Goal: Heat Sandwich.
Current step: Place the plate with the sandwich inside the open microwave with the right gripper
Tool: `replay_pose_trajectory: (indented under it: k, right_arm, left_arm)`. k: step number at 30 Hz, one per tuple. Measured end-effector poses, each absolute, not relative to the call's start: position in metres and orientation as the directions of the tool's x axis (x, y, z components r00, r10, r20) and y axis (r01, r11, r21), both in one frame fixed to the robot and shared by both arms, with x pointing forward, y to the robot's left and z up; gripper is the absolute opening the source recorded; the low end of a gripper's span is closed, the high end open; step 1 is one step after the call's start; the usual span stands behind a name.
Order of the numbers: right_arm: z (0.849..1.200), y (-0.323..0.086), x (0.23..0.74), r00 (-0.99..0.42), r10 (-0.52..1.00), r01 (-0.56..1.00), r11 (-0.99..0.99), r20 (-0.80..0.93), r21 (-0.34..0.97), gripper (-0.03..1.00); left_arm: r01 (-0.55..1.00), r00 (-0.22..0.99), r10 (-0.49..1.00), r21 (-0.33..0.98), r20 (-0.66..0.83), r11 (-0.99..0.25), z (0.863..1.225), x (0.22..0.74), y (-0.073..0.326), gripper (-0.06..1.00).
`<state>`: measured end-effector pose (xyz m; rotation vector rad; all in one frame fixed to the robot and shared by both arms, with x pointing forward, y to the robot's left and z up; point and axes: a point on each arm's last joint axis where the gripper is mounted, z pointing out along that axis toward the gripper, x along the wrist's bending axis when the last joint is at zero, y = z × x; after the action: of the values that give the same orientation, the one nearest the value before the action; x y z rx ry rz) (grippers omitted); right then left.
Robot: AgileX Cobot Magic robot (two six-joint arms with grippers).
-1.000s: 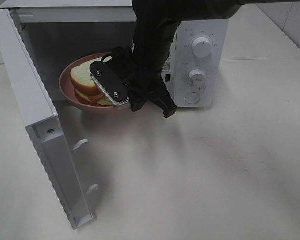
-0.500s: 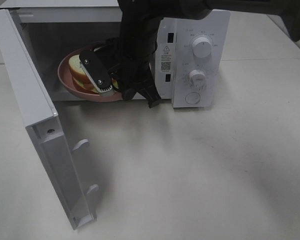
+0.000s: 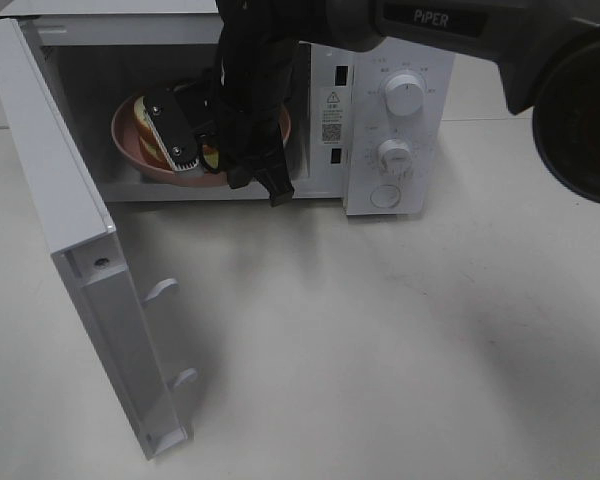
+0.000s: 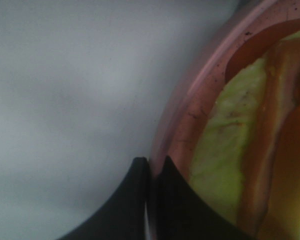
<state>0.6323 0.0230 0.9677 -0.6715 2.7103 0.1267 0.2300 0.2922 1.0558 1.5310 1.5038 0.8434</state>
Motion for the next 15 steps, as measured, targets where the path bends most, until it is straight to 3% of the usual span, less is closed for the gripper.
replay_pose_trajectory:
  k: [15]
  right_arm:
    - [0.952,0.040,0.654,-0.849,-0.345,-0.394,0.918,-0.399,0.044,0.04]
  left_arm:
    - [0.452,0.066,0.995,0.891,-0.078,0.040,1.056,0.230,0.292,0.97]
